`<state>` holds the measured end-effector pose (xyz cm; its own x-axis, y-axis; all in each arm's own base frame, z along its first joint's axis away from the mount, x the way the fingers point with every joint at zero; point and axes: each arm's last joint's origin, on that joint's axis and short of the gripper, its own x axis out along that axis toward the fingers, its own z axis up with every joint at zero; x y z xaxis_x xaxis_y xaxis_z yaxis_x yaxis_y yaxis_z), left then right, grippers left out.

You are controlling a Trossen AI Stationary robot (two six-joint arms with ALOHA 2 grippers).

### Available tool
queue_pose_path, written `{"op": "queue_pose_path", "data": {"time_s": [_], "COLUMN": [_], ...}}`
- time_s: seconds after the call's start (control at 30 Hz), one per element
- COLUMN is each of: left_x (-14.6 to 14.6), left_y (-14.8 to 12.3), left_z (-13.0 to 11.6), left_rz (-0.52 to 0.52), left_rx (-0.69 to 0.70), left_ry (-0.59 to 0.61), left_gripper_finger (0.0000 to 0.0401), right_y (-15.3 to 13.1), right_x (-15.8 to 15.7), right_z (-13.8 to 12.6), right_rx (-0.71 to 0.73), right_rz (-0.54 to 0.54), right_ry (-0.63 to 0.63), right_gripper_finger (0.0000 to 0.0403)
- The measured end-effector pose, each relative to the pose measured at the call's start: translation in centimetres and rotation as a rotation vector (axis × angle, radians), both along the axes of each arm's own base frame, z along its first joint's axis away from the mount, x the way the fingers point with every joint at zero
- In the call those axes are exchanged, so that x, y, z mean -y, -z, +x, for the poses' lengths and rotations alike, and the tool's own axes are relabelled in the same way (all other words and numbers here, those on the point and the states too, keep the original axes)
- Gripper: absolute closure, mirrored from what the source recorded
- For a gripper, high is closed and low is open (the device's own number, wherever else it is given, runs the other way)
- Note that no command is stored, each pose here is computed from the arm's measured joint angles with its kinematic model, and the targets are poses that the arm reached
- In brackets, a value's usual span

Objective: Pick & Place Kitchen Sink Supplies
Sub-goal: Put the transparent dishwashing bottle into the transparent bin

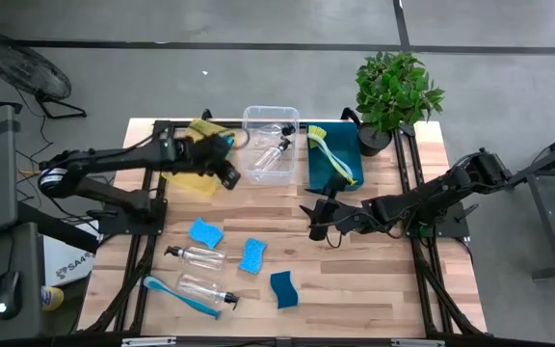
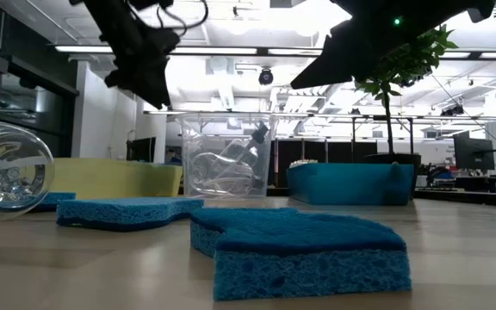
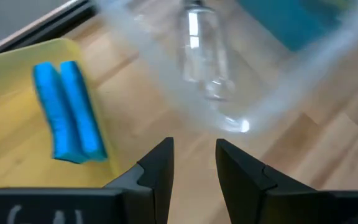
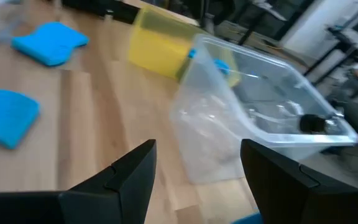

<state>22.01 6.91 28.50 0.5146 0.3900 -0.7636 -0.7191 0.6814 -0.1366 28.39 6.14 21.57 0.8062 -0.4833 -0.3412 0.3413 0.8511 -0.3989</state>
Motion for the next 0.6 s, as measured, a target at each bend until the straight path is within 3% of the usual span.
{"op": "queue_pose_path", "data": {"time_s": [0.3, 0.6], "left_x": [6.5, 11.6], "left_y": [0.0, 0.4], "left_z": [0.9, -0.2], "left_rz": [0.037, 0.021], "left_rx": [0.022, -0.038], "left_ry": [0.115, 0.313], "left_gripper_finger": [0.0286, 0.0286], "right_y": [0.1, 0.1], "right_x": [-0.2, -0.2], "right_z": [0.1, 0.1], "right_rx": [-0.009, -0.015], "right_rz": [0.028, 0.033], "right_ry": [-0.058, -0.078], "right_gripper_finger": [0.0176, 0.0176]}}
